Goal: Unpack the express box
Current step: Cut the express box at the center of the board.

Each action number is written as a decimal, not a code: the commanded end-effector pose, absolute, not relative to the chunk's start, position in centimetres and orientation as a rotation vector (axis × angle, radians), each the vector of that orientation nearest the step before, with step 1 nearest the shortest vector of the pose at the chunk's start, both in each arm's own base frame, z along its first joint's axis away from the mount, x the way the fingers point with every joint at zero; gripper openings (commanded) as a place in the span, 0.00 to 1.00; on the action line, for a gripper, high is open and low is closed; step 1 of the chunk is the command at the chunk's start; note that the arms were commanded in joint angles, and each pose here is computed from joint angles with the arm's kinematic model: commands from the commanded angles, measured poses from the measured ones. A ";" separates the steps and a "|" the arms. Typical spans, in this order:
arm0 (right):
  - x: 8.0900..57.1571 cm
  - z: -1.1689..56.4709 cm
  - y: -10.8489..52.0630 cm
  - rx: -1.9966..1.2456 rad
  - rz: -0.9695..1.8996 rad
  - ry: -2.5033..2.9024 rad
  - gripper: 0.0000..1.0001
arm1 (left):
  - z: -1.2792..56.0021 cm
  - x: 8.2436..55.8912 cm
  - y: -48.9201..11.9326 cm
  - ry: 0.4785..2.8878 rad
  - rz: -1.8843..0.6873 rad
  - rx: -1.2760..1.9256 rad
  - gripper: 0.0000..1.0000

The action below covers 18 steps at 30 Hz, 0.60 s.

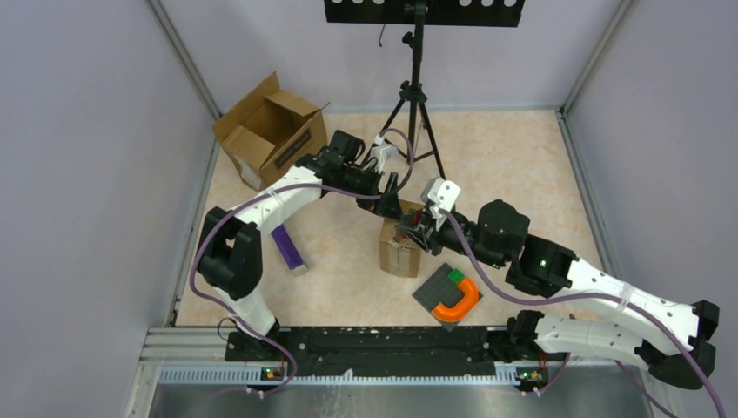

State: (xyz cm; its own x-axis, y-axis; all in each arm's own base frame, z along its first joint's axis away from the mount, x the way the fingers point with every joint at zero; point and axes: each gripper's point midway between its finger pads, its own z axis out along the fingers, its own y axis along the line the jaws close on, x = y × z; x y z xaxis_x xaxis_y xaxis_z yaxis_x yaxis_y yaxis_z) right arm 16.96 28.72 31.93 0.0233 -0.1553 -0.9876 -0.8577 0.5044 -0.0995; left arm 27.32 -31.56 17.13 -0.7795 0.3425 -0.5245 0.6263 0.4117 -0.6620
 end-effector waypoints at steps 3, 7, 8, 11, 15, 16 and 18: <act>16.6 32.5 29.4 -0.923 0.745 1.444 0.00 | 16.2 27.6 -31.9 2.357 -1.259 0.900 0.92; 16.6 32.0 29.5 -0.929 0.744 1.450 0.00 | 16.0 27.5 -32.0 2.363 -1.260 0.902 0.92; 16.7 31.9 29.5 -0.929 0.740 1.449 0.00 | 16.0 27.6 -32.0 2.363 -1.261 0.900 0.92; 16.9 31.7 29.3 -0.916 0.727 1.445 0.00 | 16.0 27.6 -32.0 2.362 -1.261 0.903 0.91; 17.0 32.5 29.1 -0.890 0.725 1.421 0.00 | 16.0 27.4 -32.0 2.366 -1.259 0.905 0.91; 17.0 32.9 29.1 -0.887 0.729 1.411 0.00 | 15.9 27.4 -32.0 2.369 -1.258 0.904 0.91; 17.0 33.6 29.1 -0.884 0.732 1.397 0.00 | 15.9 27.4 -32.0 2.369 -1.258 0.905 0.91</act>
